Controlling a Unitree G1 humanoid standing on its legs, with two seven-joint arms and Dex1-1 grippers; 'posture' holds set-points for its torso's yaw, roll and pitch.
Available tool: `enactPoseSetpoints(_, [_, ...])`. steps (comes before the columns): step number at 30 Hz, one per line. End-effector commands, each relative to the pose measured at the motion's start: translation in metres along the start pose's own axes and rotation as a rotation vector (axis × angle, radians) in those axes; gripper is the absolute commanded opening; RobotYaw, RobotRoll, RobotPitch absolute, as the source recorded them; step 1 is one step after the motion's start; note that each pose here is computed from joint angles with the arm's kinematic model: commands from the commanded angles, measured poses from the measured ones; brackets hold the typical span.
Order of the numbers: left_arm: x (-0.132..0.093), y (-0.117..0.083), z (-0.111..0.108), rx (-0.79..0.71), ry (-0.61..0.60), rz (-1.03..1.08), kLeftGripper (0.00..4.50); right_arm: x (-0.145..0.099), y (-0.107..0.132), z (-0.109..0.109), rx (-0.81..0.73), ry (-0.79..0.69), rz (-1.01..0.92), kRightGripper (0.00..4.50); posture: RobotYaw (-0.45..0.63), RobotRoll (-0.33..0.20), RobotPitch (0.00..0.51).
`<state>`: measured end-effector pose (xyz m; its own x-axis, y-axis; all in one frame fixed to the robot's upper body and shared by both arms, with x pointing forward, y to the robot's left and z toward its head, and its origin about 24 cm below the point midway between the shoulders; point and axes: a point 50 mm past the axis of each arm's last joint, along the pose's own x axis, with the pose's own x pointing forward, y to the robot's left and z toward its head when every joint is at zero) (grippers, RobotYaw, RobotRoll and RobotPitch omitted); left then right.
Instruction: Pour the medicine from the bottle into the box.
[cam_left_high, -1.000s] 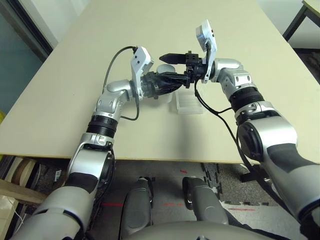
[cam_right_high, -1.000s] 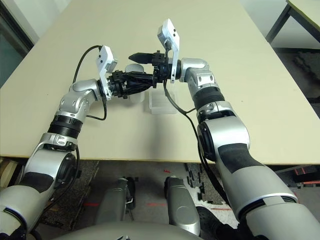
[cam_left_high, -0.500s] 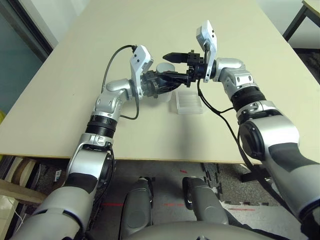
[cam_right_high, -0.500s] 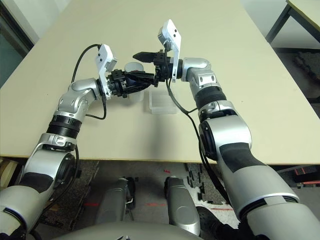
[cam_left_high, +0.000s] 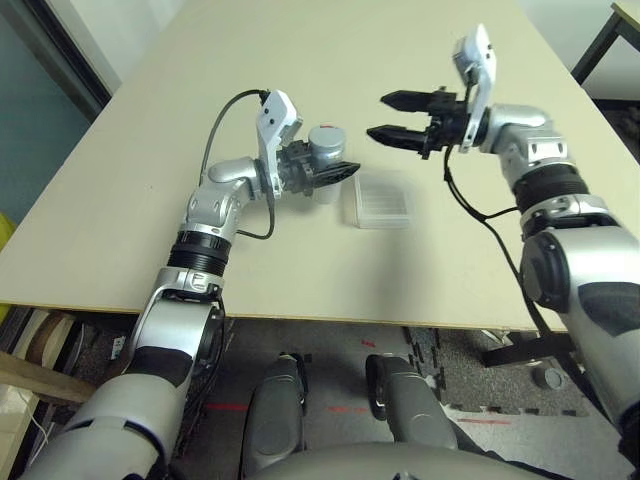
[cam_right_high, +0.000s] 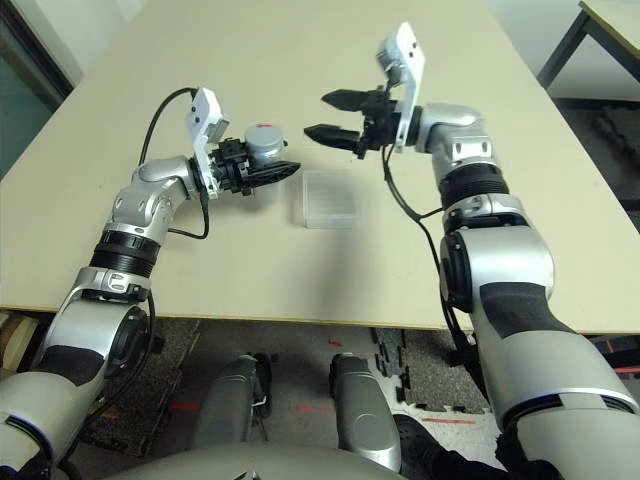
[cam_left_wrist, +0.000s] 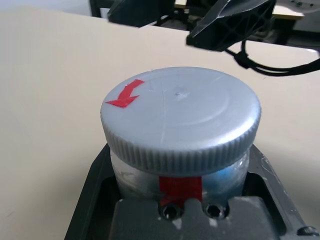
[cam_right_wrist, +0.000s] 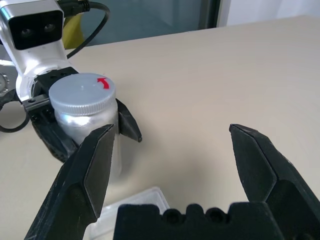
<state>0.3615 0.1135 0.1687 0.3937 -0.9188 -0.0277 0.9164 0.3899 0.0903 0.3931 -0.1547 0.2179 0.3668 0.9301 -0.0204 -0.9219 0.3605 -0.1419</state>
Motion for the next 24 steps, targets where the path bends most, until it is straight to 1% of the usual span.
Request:
enactPoseSetpoints(1, [-0.002, 0.0, -0.003, 0.006, 0.008, -0.002, 2.63, -0.002, 0.001, 0.002, 0.006, 0.005, 0.029, 4.5, -0.13, 0.0, 0.152])
enactPoseSetpoints(5, [-0.003, 0.002, -0.003, 0.006, 0.011, 0.003, 2.63, 0.003, 0.006, 0.004, 0.01, -0.002, 0.115, 4.5, -0.13, 0.0, 0.152])
enactPoseSetpoints(10, [0.0, 0.002, -0.002, 0.008, 0.009, 0.002, 2.63, 0.014, 0.017, 0.007, 0.019, -0.024, 0.241, 4.5, -0.14, 0.0, 0.151])
enactPoseSetpoints(19, [0.008, -0.001, 0.001, 0.014, 0.0, -0.026, 2.63, 0.036, 0.03, 0.009, 0.025, -0.071, 0.305, 4.5, -0.15, 0.0, 0.151])
enactPoseSetpoints(24, [0.012, -0.003, 0.004, 0.019, -0.011, -0.038, 2.63, 0.049, 0.037, 0.006, 0.025, -0.076, 0.321, 4.5, -0.15, 0.0, 0.151])
